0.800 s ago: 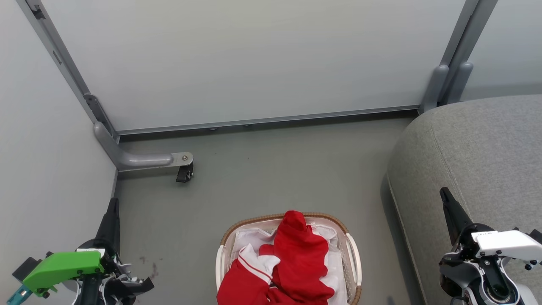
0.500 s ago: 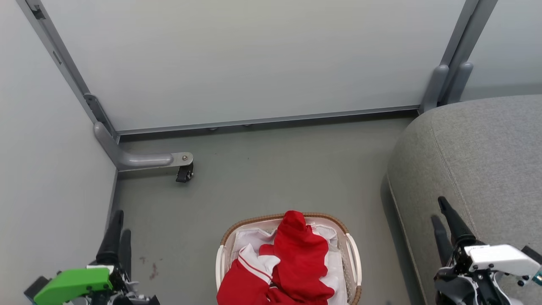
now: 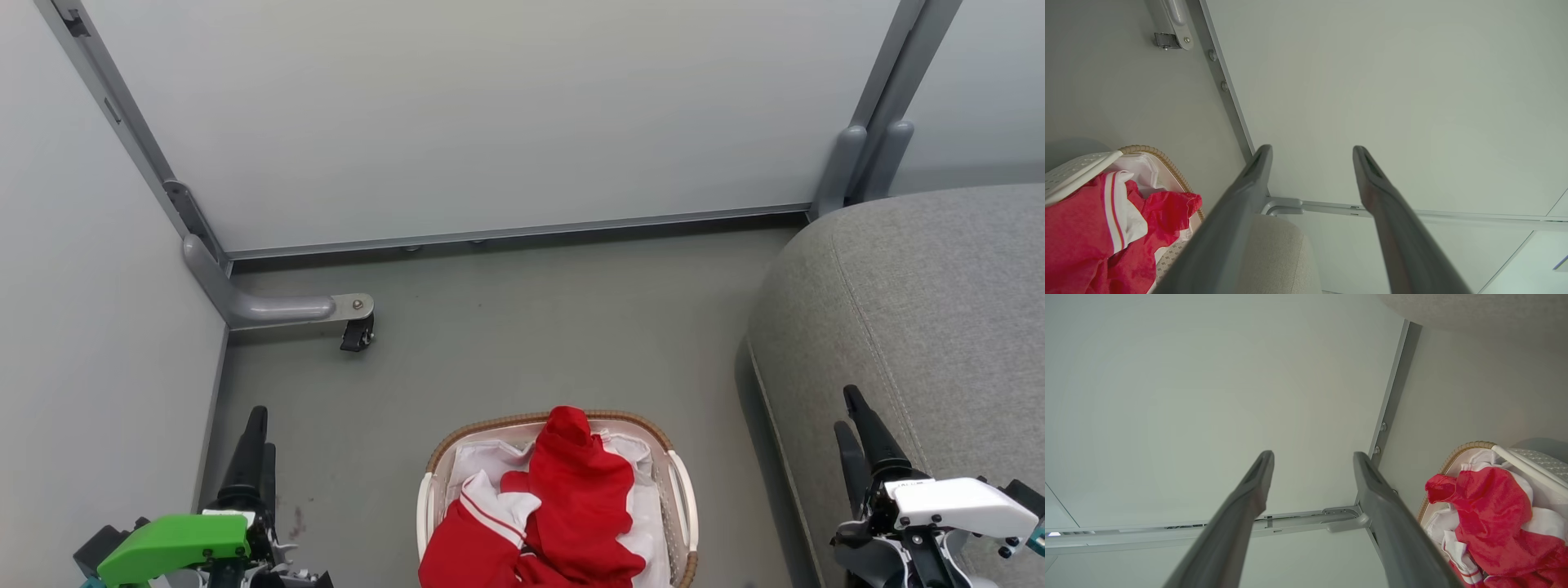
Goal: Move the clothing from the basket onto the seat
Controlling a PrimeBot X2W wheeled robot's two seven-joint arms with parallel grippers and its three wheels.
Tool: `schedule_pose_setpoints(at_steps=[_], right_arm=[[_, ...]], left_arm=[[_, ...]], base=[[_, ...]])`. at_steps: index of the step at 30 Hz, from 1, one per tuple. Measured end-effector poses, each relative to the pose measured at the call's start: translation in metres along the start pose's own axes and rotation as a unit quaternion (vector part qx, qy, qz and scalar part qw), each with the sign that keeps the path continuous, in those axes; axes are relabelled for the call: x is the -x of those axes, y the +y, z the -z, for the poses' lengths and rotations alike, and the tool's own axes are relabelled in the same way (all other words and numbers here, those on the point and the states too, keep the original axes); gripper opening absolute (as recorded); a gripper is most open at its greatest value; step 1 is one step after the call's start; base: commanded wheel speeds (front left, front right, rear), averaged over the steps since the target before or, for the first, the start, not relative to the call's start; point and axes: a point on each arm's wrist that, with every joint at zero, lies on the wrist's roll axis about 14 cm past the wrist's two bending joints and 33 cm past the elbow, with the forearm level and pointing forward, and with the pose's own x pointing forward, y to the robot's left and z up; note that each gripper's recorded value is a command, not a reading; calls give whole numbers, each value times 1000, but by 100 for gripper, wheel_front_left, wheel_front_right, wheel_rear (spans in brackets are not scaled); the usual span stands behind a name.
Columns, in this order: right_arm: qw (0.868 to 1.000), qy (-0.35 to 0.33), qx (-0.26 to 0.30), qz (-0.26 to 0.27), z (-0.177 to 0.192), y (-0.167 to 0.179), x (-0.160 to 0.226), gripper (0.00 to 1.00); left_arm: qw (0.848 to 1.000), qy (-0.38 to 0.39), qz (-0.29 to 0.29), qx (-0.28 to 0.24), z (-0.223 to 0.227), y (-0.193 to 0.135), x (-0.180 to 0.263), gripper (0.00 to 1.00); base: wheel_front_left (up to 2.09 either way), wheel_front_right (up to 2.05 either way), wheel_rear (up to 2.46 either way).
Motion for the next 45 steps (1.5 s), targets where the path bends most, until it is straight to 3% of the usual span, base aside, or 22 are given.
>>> schedule_pose_setpoints(at_steps=[9,21,28,30,45], right_arm=[[997,-21,73,-15,-10,11,-1,100],[977,-29,204,-46,-8,32,-3,100],[960,-30,273,-53,-5,35,-4,100],[950,-30,307,-54,-4,35,-3,100],[910,-31,409,-61,1,35,-2,100]], left_arm=[[999,0,13,-50,5,-9,-1,100],[986,-4,36,-162,9,-22,-1,100],[969,-4,41,-242,14,-28,-1,100],[957,0,42,-287,19,-28,-1,100],[921,-2,42,-388,25,-22,4,100]], base=[[0,0,0],[0,0,0],[0,0,0],[0,0,0],[0,0,0]])
